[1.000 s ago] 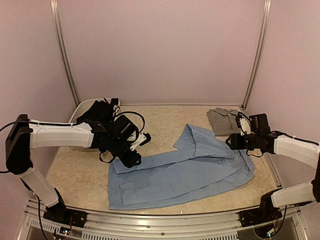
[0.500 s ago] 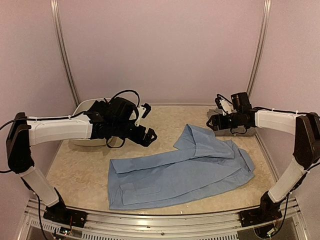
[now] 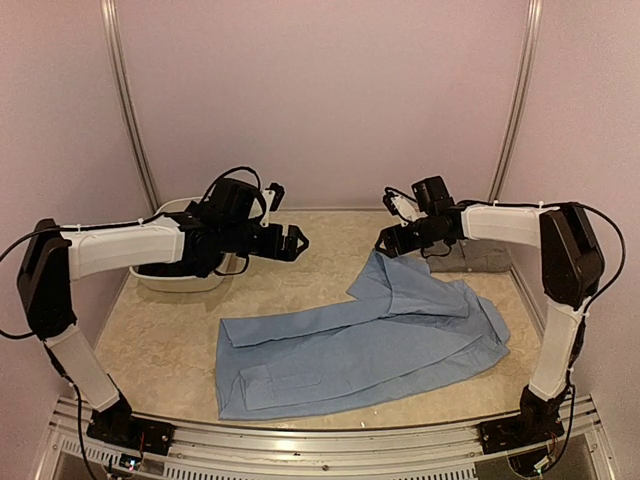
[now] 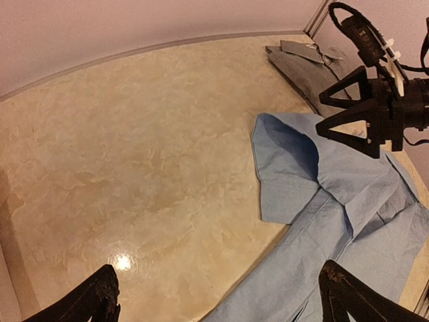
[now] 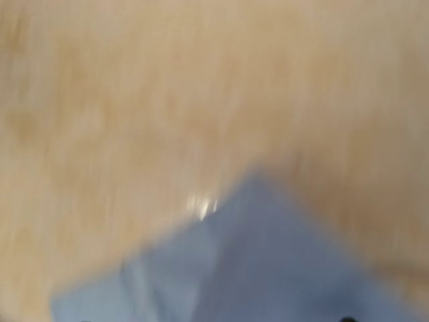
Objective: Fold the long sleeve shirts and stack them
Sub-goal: Fold the 1/3-folded shirt at the center of the board.
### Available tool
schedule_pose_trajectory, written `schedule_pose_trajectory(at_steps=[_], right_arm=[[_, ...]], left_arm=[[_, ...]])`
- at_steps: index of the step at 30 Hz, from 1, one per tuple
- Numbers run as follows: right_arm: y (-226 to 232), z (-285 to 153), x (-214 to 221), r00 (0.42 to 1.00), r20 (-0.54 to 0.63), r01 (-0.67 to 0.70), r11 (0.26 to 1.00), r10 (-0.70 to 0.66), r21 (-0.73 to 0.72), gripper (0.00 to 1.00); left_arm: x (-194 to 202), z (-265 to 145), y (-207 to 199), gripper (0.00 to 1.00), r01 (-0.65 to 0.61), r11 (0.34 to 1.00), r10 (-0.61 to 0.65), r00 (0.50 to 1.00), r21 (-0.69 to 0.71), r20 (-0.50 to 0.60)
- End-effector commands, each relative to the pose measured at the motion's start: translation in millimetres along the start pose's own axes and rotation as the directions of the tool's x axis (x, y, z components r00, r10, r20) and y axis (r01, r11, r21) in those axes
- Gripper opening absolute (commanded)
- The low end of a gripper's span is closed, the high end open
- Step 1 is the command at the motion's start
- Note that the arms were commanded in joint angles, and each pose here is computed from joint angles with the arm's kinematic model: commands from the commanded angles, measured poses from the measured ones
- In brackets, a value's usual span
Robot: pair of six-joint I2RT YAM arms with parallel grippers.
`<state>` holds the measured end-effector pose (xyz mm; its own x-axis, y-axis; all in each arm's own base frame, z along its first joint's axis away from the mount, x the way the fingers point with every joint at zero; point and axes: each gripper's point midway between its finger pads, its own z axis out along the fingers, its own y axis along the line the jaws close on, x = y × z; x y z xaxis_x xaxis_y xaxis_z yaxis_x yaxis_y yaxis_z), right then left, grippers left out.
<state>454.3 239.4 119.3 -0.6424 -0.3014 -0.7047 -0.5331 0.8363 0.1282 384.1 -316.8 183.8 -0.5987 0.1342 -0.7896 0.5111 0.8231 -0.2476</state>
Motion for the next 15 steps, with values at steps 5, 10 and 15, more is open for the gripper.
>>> schedule_pose_trajectory(at_steps=[5, 10, 15], right_arm=[[-30, 51, -101, 0.983, 0.185, -0.006, 0.992, -0.019, 0.130, 0.76], [-38, 79, -138, 0.966, 0.257, -0.024, 0.990, -0.014, 0.142, 0.75], [-53, 105, -147, 0.957, 0.287, -0.030, 0.981, -0.027, 0.191, 0.75]], left_arm=[[-21, 21, -9, 0.99, -0.091, 0.994, 0.094, 0.994, -0.060, 0.049], [28, 16, -50, 0.96, -0.239, 0.967, 0.244, 0.968, 0.093, -0.055], [118, 0, -90, 0.93, -0.333, 0.911, 0.387, 0.893, 0.242, -0.230]])
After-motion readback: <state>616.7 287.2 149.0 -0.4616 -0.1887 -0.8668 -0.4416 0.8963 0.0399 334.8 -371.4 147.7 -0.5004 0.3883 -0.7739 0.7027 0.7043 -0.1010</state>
